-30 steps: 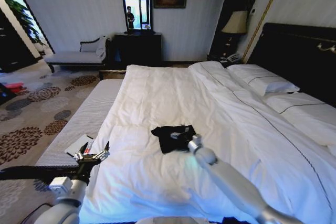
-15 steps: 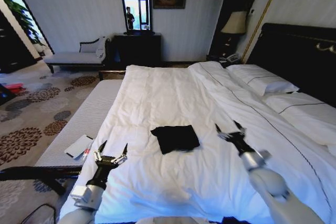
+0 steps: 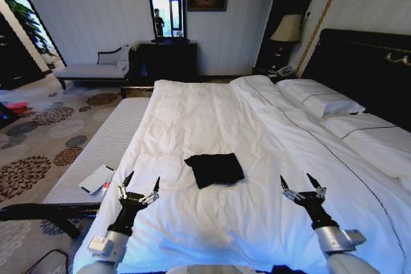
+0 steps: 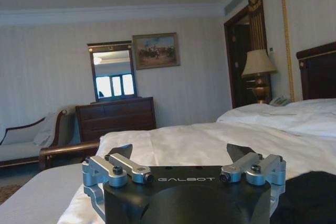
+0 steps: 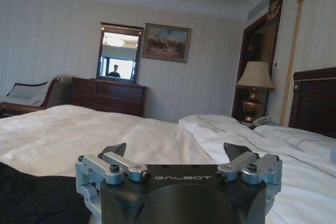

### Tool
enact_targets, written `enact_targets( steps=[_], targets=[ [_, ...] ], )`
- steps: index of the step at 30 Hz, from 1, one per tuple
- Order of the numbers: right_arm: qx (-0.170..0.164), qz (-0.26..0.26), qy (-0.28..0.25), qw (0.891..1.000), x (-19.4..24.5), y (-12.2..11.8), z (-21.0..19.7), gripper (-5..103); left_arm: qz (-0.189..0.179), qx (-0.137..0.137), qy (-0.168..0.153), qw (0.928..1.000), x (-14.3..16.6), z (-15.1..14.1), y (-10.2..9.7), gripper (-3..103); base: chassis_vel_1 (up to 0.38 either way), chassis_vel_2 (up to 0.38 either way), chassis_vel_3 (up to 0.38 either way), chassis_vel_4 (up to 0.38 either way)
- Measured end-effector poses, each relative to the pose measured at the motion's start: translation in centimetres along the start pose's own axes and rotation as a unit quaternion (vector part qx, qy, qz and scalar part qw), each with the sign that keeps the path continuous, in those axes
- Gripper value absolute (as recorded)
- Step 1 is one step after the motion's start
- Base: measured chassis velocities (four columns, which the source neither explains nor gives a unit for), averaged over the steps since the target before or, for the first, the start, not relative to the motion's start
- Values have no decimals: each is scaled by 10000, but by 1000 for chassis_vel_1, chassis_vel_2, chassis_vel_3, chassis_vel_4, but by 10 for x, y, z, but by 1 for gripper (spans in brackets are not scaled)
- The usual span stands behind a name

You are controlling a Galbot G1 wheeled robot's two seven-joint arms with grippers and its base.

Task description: Fold the clothes on the bed.

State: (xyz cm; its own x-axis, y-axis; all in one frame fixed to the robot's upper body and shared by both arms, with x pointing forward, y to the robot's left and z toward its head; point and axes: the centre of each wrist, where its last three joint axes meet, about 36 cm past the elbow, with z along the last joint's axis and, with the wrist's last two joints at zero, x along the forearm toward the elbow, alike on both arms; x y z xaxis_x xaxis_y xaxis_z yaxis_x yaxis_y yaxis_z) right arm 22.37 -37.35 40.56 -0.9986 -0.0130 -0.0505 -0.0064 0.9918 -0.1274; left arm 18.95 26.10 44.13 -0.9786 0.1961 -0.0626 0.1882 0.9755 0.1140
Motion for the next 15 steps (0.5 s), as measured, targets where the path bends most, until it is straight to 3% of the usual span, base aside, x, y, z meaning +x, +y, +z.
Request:
enact_targets(
  steps=[7, 15],
  targets=[
    [-2, -113, -28, 9999, -13, 6, -2, 100, 137, -34, 108, 9998, 19, 13, -7, 100, 0, 0, 0, 0],
    [10, -130, -17, 9999, -14, 6, -2, 100, 139, -38, 109, 9998, 20, 15, -9, 100, 0, 0, 0, 0]
  ],
)
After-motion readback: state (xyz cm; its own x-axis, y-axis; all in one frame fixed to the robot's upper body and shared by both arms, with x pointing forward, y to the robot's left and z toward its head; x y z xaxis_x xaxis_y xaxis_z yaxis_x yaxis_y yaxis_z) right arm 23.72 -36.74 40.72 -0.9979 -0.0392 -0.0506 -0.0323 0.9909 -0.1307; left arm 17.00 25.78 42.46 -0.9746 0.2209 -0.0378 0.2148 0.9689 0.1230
